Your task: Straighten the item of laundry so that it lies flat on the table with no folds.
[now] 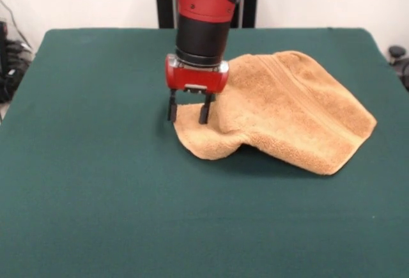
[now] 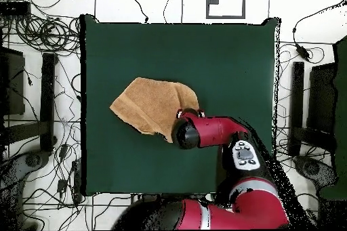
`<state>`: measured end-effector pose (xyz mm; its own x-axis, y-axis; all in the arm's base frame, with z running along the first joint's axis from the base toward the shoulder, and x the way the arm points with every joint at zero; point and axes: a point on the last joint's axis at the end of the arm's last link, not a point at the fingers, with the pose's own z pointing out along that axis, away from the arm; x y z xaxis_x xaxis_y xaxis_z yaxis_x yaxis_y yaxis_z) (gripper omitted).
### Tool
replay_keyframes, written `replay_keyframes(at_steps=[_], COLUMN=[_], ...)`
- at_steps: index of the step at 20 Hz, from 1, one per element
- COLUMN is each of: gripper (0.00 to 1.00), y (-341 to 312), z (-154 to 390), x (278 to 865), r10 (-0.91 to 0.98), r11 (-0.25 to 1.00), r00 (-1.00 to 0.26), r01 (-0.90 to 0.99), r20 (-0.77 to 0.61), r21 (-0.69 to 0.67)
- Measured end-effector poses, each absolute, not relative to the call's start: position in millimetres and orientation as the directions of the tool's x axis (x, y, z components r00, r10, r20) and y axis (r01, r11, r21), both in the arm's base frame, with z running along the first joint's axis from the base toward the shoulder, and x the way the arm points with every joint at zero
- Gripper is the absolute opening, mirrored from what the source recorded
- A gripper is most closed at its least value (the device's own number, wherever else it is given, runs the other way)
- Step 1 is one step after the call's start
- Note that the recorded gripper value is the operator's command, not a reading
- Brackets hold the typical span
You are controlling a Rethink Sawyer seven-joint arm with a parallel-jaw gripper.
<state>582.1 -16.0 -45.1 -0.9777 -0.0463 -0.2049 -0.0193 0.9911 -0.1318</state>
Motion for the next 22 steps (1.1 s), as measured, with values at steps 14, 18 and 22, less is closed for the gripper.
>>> replay_keyframes(at_steps=[14,18,22], gripper=[1.00,1.00,1.00], y=[-52,-56,-58], z=[-47,-46,-46], x=[594,595,595], r10=[0.093,0.109,0.100], r11=[0.994,0.990,0.989], r00=[-0.969,-0.968,-0.971], r01=[0.076,0.084,0.073], r20=[-0.228,-0.225,-0.219], r21=[0.085,0.117,0.127])
